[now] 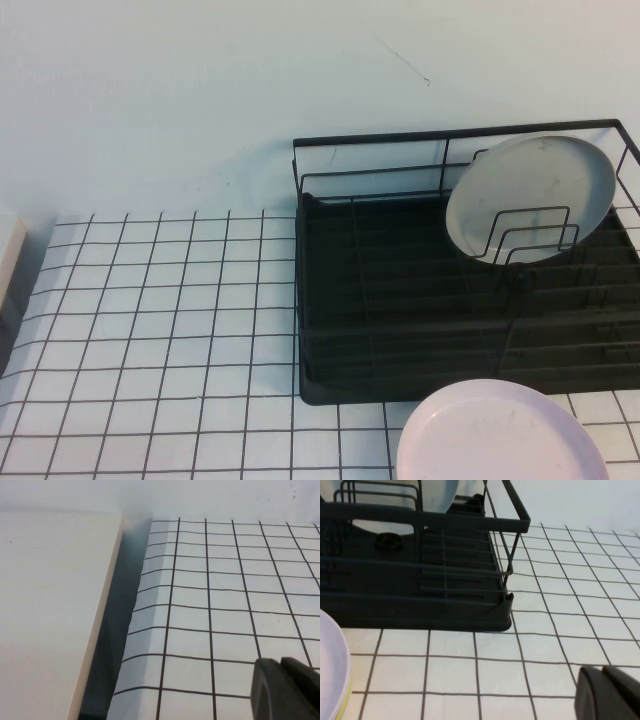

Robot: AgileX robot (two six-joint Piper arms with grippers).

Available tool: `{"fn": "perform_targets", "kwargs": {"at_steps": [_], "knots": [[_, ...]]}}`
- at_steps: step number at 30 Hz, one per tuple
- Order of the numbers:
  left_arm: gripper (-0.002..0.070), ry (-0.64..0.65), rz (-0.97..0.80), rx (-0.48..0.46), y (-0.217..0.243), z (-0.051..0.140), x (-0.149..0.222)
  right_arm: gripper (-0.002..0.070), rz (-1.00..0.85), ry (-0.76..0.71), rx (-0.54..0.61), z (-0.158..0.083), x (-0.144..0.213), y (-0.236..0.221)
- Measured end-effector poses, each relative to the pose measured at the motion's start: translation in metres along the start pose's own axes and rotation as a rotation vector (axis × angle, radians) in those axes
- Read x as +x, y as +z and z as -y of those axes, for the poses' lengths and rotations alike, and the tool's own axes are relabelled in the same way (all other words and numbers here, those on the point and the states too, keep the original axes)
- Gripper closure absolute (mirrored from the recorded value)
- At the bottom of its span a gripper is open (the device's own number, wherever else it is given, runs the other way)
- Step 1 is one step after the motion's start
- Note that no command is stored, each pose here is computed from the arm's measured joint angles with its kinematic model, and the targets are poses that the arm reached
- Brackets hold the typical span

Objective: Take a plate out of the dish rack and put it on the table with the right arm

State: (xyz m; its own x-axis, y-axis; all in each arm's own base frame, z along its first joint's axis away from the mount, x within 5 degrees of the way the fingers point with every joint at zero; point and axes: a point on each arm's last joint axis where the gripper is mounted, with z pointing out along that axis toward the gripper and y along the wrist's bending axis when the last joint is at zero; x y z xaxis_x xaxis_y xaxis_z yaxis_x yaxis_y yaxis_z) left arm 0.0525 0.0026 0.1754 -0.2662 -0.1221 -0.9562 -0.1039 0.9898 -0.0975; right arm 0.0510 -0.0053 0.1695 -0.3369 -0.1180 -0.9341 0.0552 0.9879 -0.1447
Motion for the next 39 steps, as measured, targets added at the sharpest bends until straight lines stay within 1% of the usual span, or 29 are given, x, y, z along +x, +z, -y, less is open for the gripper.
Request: {"fn": "perform_targets", "kwargs": {"at_steps": [27, 29, 32, 34, 36, 38, 39], "knots": [[0.0678, 0.000, 0.000, 0.000, 0.000, 0.000, 0.000, 0.0678, 0.000, 0.005, -0.002, 0.000, 0.000, 0.000], [0.0678, 0.000, 0.000, 0.000, 0.000, 0.000, 0.000, 0.0678, 0.003, 0.042, -0.018, -0.002, 0.000, 0.000], [0.0678, 0.000, 0.000, 0.000, 0.000, 0.000, 0.000, 0.0678, 0.012, 0.167, -0.071, -0.006, -0.002, 0.000], [0.0678, 0.000, 0.000, 0.000, 0.000, 0.000, 0.000, 0.0678, 0.018, 0.324, -0.130, -0.011, -0.003, 0.000], [0.0678, 0.000, 0.000, 0.000, 0.000, 0.000, 0.000, 0.0678, 0.024, 0.519, -0.204, -0.017, -0.006, -0.001], [0.0678, 0.000, 0.000, 0.000, 0.000, 0.000, 0.000, 0.0678, 0.032, 0.666, -0.262, -0.021, -0.009, -0.002], [0.0678, 0.000, 0.000, 0.000, 0.000, 0.000, 0.000, 0.0678, 0.038, 0.707, -0.277, -0.022, -0.010, -0.003]]}}
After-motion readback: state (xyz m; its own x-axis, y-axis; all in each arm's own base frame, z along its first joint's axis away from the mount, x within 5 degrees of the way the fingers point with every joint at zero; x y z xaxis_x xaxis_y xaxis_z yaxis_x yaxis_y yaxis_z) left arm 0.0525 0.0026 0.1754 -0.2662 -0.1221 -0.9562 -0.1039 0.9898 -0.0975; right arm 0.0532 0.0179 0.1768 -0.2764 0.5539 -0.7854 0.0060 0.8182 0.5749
